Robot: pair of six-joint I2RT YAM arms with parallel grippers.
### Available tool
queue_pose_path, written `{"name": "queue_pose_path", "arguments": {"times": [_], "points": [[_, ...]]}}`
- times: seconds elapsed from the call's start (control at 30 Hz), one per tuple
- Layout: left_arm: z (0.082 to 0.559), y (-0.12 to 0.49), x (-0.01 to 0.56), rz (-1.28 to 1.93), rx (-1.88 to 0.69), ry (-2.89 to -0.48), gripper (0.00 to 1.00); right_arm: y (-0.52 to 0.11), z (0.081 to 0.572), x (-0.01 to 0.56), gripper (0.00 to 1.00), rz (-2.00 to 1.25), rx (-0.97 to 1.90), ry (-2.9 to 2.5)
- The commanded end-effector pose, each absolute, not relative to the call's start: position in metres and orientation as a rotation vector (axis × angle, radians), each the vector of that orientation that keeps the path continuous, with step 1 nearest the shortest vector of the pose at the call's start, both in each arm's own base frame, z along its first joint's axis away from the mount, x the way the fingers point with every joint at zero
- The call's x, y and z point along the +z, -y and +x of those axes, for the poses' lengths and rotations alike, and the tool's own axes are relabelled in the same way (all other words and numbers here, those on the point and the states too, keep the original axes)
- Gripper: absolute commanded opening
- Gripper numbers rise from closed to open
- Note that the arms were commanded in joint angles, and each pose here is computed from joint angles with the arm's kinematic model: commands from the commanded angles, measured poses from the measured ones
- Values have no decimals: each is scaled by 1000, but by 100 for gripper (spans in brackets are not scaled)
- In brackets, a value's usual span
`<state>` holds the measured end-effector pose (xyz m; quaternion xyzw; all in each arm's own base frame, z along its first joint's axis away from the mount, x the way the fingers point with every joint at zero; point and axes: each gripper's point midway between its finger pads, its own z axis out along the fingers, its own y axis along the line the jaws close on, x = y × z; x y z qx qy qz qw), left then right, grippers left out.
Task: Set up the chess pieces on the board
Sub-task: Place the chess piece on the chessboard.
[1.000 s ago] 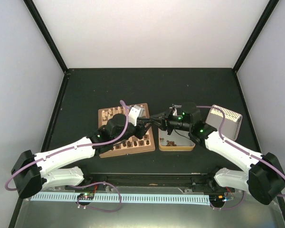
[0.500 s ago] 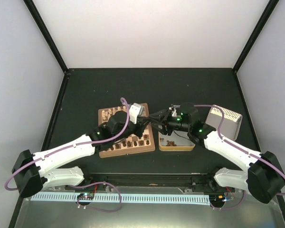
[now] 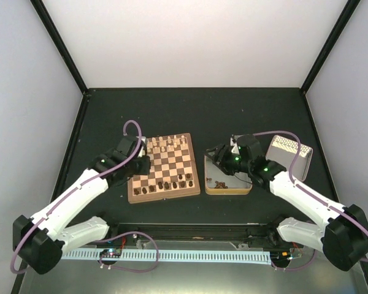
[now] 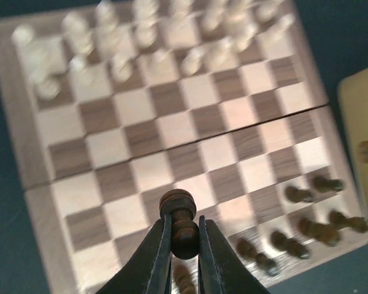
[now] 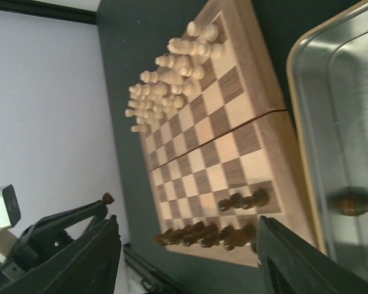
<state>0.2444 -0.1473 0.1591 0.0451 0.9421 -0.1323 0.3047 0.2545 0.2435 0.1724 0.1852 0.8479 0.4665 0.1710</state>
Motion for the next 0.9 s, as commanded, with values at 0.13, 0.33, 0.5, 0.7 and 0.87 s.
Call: {"name": "queue_pose_path", "arguments": {"times": [0.13,0.33,0.5,0.7,0.87], "points": [[207,104,97,-15,-277,-2906,2,-225,263,176,61,421,1115,-2393],[202,94,74,-59,-171,-3029,3,-221,261,175,61,404,1089,-2392],[196,90,57,-63,-104,-3117,4,-218,260,175,61,413,1086,-2379],[195,86,55,-81,-63,-3127,9,-219,260,173,61,402,1085,-2384],[195,83,55,-95,-34,-3126,13,-222,259,170,61,394,1094,-2396]]}}
